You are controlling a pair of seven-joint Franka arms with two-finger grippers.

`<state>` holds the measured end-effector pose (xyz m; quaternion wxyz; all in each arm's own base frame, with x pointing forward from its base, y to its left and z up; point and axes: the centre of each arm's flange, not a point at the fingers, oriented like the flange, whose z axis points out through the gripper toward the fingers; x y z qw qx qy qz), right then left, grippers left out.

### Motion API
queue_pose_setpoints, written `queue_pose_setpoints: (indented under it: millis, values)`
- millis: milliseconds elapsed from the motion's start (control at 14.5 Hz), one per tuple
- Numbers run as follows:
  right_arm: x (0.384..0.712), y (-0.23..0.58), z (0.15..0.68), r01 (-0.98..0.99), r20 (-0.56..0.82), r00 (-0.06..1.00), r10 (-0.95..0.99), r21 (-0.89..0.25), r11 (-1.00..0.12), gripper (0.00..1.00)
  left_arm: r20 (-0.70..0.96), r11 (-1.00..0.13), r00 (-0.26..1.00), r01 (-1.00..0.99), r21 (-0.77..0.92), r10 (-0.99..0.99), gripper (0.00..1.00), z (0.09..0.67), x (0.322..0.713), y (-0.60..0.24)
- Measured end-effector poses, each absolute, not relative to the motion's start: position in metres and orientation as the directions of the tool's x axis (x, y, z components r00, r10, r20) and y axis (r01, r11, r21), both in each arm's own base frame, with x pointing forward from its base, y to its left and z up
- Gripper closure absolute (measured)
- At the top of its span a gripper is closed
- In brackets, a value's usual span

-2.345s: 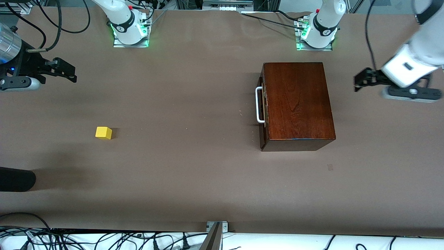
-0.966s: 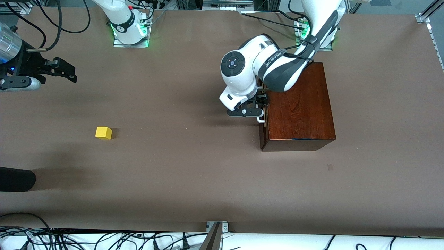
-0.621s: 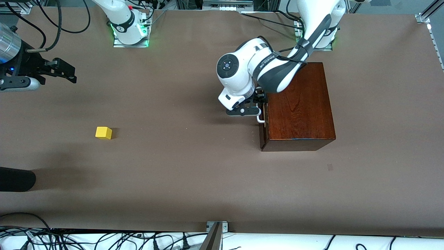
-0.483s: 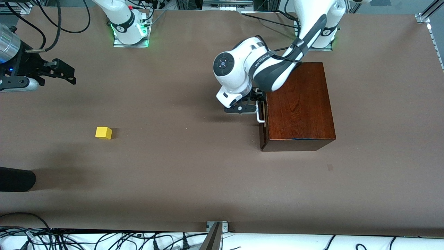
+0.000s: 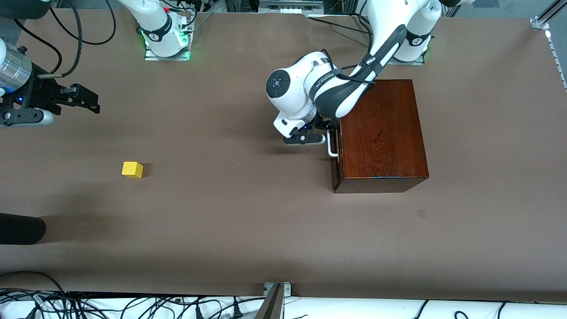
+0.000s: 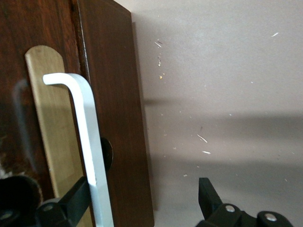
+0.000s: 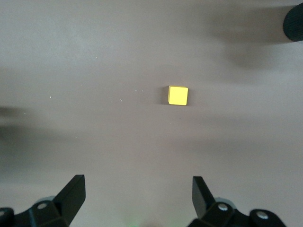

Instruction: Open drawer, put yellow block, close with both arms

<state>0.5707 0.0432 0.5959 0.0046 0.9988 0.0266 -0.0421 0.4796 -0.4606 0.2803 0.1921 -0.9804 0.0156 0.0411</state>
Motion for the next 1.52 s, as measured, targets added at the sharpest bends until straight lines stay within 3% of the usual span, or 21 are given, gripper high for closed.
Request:
queue_pose_setpoints:
  millis: [345,759,1517]
  values:
    - [0.57,0.044,0.607,0.056,-0.061,0.997,0.055,0.01,-0.998,0.0,-0.032,-0.922,0.999,-0.007,-0.388,0.006,0.0,0.263,0.473,-0.464]
    - [0.585,0.042,0.569,0.062,-0.134,0.989,0.058,0.028,-0.998,0.0,0.029,-0.944,0.998,0.054,-0.325,0.047,0.0,0.265,0.465,-0.485]
    - [0.639,0.017,0.428,0.077,-0.202,0.977,0.063,0.06,-0.995,0.0,0.062,-0.965,0.997,0.055,-0.258,0.04,0.0,0.268,0.46,-0.521]
